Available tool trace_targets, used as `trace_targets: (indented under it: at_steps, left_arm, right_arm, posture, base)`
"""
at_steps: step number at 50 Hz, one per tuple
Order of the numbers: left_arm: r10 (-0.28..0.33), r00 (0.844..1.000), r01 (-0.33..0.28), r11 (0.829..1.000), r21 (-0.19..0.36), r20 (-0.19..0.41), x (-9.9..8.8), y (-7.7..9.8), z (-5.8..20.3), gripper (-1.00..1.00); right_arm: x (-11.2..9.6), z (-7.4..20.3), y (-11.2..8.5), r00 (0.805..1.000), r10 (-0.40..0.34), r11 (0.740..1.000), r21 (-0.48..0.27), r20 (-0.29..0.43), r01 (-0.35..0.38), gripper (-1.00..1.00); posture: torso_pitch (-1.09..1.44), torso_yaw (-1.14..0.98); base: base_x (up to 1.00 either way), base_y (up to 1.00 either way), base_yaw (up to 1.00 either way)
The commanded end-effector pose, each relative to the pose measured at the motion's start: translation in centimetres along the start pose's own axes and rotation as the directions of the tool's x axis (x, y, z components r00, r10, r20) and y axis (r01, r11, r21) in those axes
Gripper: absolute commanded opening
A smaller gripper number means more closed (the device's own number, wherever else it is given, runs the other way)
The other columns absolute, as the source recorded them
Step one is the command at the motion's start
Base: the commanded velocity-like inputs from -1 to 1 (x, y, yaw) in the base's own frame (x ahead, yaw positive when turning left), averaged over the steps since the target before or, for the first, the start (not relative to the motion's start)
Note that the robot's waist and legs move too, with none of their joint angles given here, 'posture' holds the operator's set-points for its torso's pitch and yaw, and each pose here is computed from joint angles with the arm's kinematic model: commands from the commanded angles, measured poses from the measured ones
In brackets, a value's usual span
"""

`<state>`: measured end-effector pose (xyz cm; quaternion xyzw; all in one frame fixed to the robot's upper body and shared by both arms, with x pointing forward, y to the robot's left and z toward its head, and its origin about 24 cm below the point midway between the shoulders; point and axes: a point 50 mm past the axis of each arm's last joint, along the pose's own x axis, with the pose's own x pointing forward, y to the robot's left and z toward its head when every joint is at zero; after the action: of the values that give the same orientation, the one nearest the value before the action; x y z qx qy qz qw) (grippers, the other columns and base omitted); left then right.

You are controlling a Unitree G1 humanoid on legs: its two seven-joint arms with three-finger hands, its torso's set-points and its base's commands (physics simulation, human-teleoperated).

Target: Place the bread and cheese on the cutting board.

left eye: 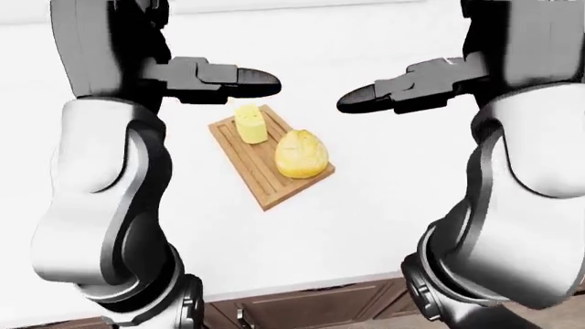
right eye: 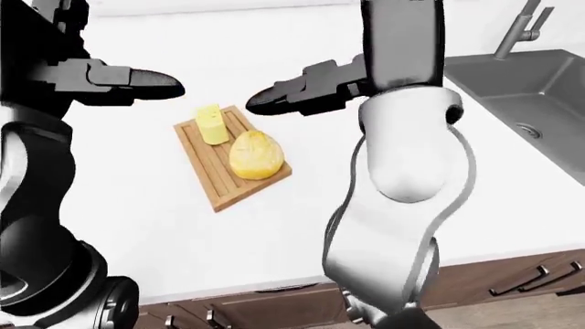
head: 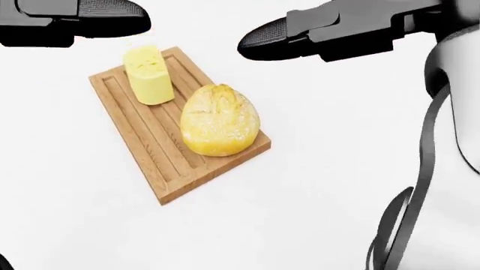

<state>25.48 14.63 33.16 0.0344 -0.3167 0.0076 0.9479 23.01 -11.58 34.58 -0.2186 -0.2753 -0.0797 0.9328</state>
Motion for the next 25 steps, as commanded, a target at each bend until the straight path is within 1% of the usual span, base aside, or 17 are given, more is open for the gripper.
trace_targets:
  at_steps: [1, 2, 3, 4, 5, 7, 8, 9, 10, 11, 12, 15, 16, 17, 18, 24, 25]
  left_arm:
    - [0.063, 0.989, -0.063, 0.998, -0.002, 0.130, -0.1, 0.7, 2.0, 1.00]
    - [0.076, 0.985, -0.075, 0.997, -0.008, 0.158, -0.2, 0.8, 2.5, 1.00]
    - [0.075, 0.983, -0.073, 0.997, -0.018, 0.168, -0.3, 0.7, 2.9, 1.00]
    - [0.085, 0.977, -0.081, 0.996, -0.026, 0.196, -0.5, 0.7, 3.4, 1.00]
    - [0.097, 0.970, -0.092, 0.995, -0.035, 0.224, -0.7, 0.7, 4.0, 1.00]
    - [0.097, 0.966, -0.088, 0.995, -0.046, 0.240, -1.0, 0.7, 4.7, 1.00]
    - [0.105, 0.956, -0.098, 0.994, -0.039, 0.272, -1.3, 0.8, 5.3, 1.00]
    - [0.099, 0.956, -0.090, 0.995, -0.046, 0.276, -1.5, 0.7, 5.5, 1.00]
    - [0.097, 0.943, -0.089, 0.995, -0.040, 0.319, -2.0, 0.5, 6.2, 1.00]
    - [0.106, 0.939, -0.099, 0.994, -0.040, 0.328, -2.2, 0.4, 6.4, 1.00]
    - [0.098, 0.932, -0.091, 0.995, -0.035, 0.350, -2.4, 0.2, 6.7, 1.00]
    - [0.107, 0.927, -0.100, 0.994, -0.038, 0.359, -2.5, 0.4, 7.0, 1.00]
    - [0.113, 0.922, -0.102, 0.994, -0.049, 0.369, -2.5, 0.6, 7.1, 1.00]
    - [0.113, 0.924, -0.103, 0.994, -0.047, 0.366, -2.5, 0.6, 7.0, 1.00]
    - [0.116, 0.921, -0.106, 0.993, -0.047, 0.373, -2.6, 0.6, 7.1, 1.00]
    - [0.124, 0.909, -0.111, 0.992, -0.055, 0.399, -2.9, 0.6, 7.4, 1.00]
    - [0.120, 0.910, -0.108, 0.993, -0.054, 0.397, -2.9, 0.6, 7.5, 1.00]
  right_arm:
    - [-0.7, 1.6, -1.3, 0.990, -0.083, 0.993, -0.068, 0.117, 0.091, 1.00]
    - [-1.0, 2.2, -1.6, 0.984, -0.101, 0.991, -0.077, 0.146, 0.113, 1.00]
    - [-1.2, 2.4, -1.7, 0.983, -0.098, 0.989, -0.096, 0.157, 0.114, 1.00]
    - [-1.5, 2.7, -1.8, 0.981, -0.102, 0.989, -0.092, 0.164, 0.118, 1.00]
    - [-2.0, 3.2, -1.9, 0.976, -0.107, 0.986, -0.106, 0.188, 0.129, 1.00]
    - [-2.4, 3.3, -1.8, 0.974, -0.107, 0.984, -0.122, 0.201, 0.133, 1.00]
    - [-2.5, 3.4, -1.8, 0.972, -0.110, 0.983, -0.119, 0.208, 0.137, 1.00]
    - [-2.6, 3.5, -1.8, 0.970, -0.113, 0.984, -0.113, 0.214, 0.139, 1.00]
    - [-2.7, 3.7, -1.9, 0.968, -0.116, 0.986, -0.092, 0.222, 0.139, 1.00]
    - [-2.8, 3.8, -1.9, 0.968, -0.116, 0.987, -0.083, 0.224, 0.137, 1.00]
    - [-2.9, 3.8, -1.9, 0.967, -0.116, 0.987, -0.083, 0.227, 0.138, 1.00]
    - [-3.4, 3.6, -1.9, 0.965, -0.120, 0.987, -0.078, 0.235, 0.142, 1.00]
    - [-3.7, 3.4, -1.8, 0.963, -0.125, 0.986, -0.078, 0.238, 0.147, 1.00]
    - [-3.8, 3.4, -1.8, 0.961, -0.131, 0.985, -0.080, 0.243, 0.154, 1.00]
    - [-4.1, 3.3, -1.8, 0.959, -0.134, 0.984, -0.084, 0.248, 0.159, 1.00]
    - [-4.3, 3.7, -2.1, 0.953, -0.141, 0.982, -0.087, 0.267, 0.169, 1.00]
    - [-4.4, 3.7, -2.1, 0.952, -0.140, 0.982, -0.087, 0.271, 0.169, 1.00]
  posture:
    - [0.00, 0.00]
    - [0.00, 0.00]
    - [0.00, 0.00]
    - [0.00, 0.00]
    - [0.00, 0.00]
    - [0.00, 0.00]
    - [0.00, 0.00]
    - [0.00, 0.00]
    - [0.00, 0.00]
    - [0.00, 0.00]
    - [0.00, 0.00]
    - [0.00, 0.00]
    - [0.00, 0.00]
    - [0.00, 0.00]
    - [0.00, 0.00]
    - [0.00, 0.00]
    - [0.00, 0.00]
  base:
    - [0.00, 0.00, 0.00]
    - [0.00, 0.00, 0.00]
    - [0.00, 0.00, 0.00]
    - [0.00, 0.00, 0.00]
    - [0.00, 0.00, 0.00]
    - [0.00, 0.00, 0.00]
    - [0.00, 0.00, 0.00]
    - [0.00, 0.00, 0.00]
    - [0.00, 0.00, 0.00]
    - [0.00, 0.00, 0.00]
    - [0.00, 0.00, 0.00]
    - [0.00, 0.00, 0.00]
    - [0.00, 0.00, 0.00]
    - [0.00, 0.00, 0.00]
    - [0.00, 0.00, 0.00]
    - [0.00, 0.00, 0.00]
    - [0.00, 0.00, 0.00]
